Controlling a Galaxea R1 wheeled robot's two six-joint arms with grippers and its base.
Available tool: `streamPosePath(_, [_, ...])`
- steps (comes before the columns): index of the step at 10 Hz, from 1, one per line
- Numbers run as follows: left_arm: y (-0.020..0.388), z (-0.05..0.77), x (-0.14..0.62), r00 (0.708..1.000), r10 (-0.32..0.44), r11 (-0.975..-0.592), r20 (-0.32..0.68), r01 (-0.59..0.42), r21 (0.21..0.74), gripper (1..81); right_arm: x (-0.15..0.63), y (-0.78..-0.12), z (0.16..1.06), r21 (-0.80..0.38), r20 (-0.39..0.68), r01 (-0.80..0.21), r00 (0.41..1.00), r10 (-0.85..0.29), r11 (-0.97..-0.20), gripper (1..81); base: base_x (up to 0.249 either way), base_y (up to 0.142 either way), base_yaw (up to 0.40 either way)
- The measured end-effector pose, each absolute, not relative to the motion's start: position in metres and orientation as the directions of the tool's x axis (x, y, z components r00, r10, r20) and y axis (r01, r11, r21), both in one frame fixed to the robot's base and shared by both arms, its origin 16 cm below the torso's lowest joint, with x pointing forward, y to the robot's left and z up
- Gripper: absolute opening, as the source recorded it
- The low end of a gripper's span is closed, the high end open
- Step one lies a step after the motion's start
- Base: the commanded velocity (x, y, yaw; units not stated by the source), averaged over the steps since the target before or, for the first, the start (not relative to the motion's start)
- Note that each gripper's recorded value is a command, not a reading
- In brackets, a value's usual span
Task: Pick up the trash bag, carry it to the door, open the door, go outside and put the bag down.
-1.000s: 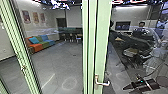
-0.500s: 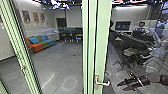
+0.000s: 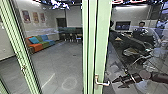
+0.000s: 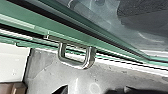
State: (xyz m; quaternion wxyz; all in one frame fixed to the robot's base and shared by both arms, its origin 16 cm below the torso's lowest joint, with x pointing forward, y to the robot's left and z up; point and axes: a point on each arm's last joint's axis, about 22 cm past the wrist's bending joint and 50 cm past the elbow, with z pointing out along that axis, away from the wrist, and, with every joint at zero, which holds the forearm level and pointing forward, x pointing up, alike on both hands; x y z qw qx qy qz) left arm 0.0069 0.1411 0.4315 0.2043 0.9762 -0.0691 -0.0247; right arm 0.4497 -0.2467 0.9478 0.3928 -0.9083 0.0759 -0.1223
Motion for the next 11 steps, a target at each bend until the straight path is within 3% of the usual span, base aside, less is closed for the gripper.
streamPosePath(7, [0.142,0.431,0.007,0.990,-0.143,-0.907,-0.020,-0.123,0.402,1.0,0.481,-0.211,0.928,-0.715,-0.052,-0.308,0.919,-0.392,-0.628,81.1,0.000,0.000,0.000])
streamPosePath(11, [0.142,0.431,0.008,0.990,-0.141,-0.908,-0.019,-0.121,0.401,1.0,0.489,-0.200,0.903,-0.671,-0.076,-0.377,0.892,-0.447,-0.639,81.1,0.000,0.000,0.000])
